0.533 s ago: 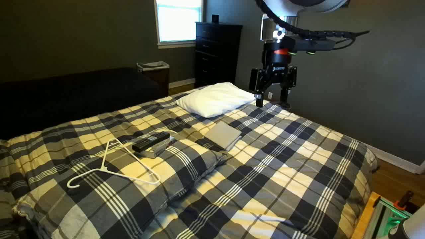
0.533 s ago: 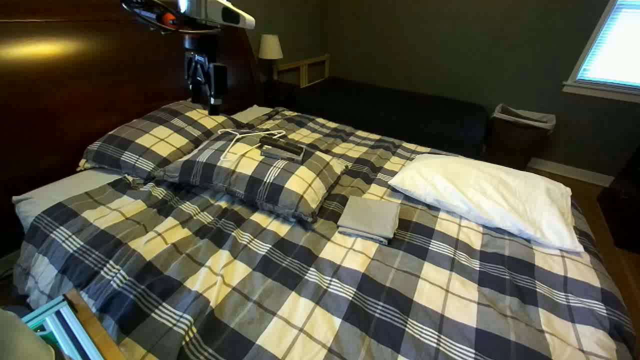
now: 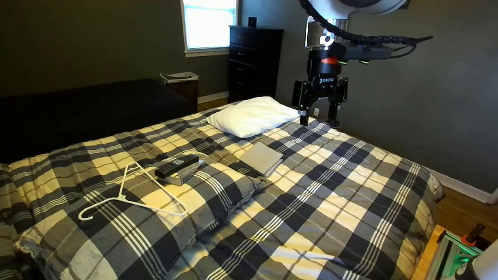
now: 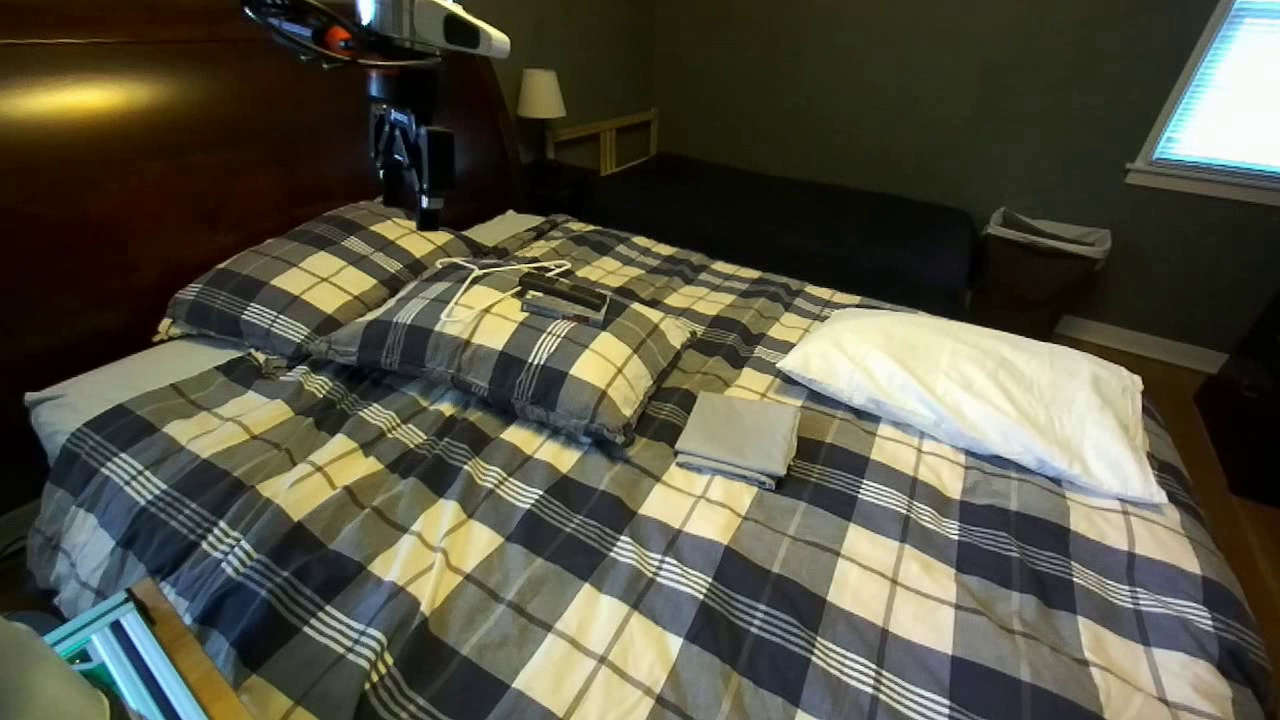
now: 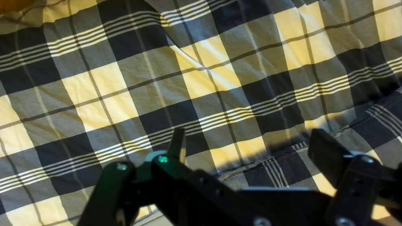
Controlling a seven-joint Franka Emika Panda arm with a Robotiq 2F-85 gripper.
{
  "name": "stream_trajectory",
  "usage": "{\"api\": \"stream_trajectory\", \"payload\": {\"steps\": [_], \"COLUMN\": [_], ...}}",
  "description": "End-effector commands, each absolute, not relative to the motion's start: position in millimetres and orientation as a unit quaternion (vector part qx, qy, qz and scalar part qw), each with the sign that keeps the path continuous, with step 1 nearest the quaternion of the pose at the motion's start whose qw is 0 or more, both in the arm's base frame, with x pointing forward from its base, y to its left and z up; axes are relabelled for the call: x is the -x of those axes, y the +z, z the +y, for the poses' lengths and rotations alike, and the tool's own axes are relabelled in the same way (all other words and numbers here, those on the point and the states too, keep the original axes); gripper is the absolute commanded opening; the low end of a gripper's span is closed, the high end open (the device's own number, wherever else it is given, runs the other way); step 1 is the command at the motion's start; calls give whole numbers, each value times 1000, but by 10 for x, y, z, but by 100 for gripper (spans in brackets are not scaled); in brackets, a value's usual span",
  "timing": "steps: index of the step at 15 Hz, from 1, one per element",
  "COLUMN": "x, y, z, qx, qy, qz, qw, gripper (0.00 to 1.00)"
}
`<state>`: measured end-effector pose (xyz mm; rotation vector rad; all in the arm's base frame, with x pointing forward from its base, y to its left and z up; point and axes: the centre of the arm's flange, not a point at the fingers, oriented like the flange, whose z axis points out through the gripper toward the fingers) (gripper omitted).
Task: Slide the pillow diagonally to the right of the the bed by pulling the bottom right corner of the pillow
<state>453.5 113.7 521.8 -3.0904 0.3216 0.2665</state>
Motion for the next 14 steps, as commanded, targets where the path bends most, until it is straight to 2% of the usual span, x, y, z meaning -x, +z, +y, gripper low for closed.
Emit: {"api": "stream_trajectory", "payload": {"steps": [1, 5, 8, 11, 14], "x": [-4535, -4752, -5024, -5417, -5807], "y": [5218, 5137, 4841, 4362, 3739], "z": [1137, 880, 319, -63, -119], "qx": [991, 986, 979, 963, 939], "qy": [85, 92, 101, 124, 187], "qz": [103, 130, 111, 126, 155], "qw": [12, 55, 134, 204, 245], "gripper": [100, 100, 100, 100, 100]}}
